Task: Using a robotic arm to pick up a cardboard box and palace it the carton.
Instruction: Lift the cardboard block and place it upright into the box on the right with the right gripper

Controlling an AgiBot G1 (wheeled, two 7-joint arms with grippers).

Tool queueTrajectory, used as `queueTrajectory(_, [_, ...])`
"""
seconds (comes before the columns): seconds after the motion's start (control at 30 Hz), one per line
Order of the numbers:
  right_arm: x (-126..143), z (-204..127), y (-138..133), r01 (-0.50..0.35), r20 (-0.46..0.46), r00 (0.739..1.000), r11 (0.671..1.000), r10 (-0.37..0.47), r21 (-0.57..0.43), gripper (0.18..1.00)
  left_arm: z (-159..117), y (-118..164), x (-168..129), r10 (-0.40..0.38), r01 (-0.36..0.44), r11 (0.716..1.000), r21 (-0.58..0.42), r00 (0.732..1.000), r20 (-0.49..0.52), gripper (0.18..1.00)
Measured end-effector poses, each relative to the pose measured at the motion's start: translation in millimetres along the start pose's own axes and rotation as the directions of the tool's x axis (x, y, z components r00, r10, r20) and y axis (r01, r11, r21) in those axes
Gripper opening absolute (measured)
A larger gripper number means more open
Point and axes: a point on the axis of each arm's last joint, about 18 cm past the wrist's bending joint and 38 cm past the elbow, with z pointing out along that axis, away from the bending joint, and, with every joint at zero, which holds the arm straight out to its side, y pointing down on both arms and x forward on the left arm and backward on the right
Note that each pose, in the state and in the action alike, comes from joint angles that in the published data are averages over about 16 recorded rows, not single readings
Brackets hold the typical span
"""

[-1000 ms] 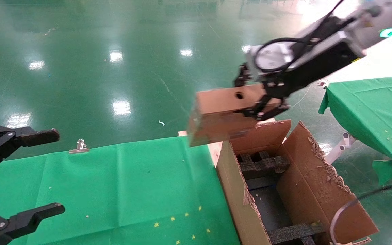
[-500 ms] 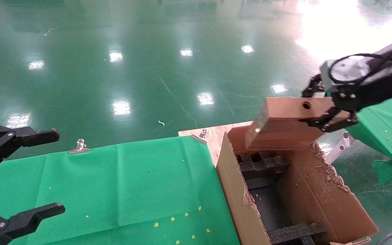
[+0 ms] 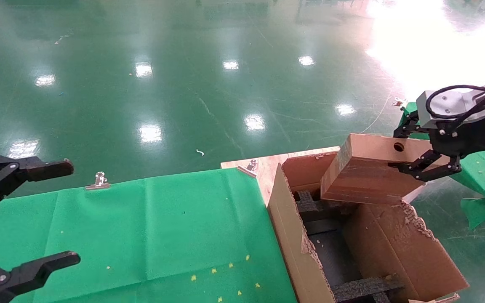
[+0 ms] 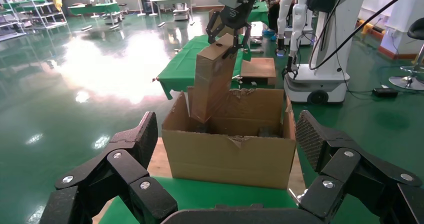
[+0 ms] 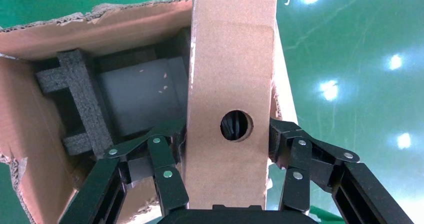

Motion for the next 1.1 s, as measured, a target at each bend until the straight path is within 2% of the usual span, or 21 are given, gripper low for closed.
queueTrajectory(0.43, [0.9, 1.2, 0.8, -0.021, -0.002, 1.0, 1.0, 0.021, -0.006, 0.4, 0.0, 0.0, 0.0, 0.0, 0.0, 1.0, 0.0, 1.0, 0.0, 1.001])
queueTrajectory(0.6, [1.3, 2.8, 5.6, -0.105, -0.007, 0.995, 0.994, 0.104, -0.024, 0.399, 0.0, 0.0, 0.0, 0.0, 0.0, 1.0, 0.0, 1.0, 0.0, 1.001])
queueTrajectory(0.73, [1.3, 4.6, 11.9, -0.222, -0.021, 0.975, 0.974, 0.221, -0.043, 0.399, 0.0, 0.0, 0.0, 0.0, 0.0, 1.0, 0.0, 1.0, 0.0, 1.001])
queueTrajectory(0.8, [0.7, 5.9, 15.8, -0.301, -0.03, 0.953, 0.952, 0.3, -0.053, 0.399, 0.0, 0.0, 0.0, 0.0, 0.0, 1.0, 0.0, 1.0, 0.0, 1.001])
queueTrajectory(0.9, [-1.0, 8.1, 21.6, -0.433, -0.046, 0.901, 0.899, 0.431, -0.065, 0.398, 0.0, 0.0, 0.0, 0.0, 0.0, 1.0, 0.0, 1.0, 0.0, 1.001])
queueTrajectory(1.0, [-3.9, 10.6, 27.3, -0.558, -0.066, 0.83, 0.827, 0.554, -0.074, 0.398, 0.0, 0.0, 0.0, 0.0, 0.0, 1.0, 0.0, 1.0, 0.0, 1.001])
queueTrajectory(1.1, [-8.0, 13.5, 32.8, -0.664, -0.089, 0.748, 0.744, 0.658, -0.08, 0.398, 0.0, 0.0, 0.0, 0.0, 0.0, 1.0, 0.0, 1.0, 0.0, 1.001])
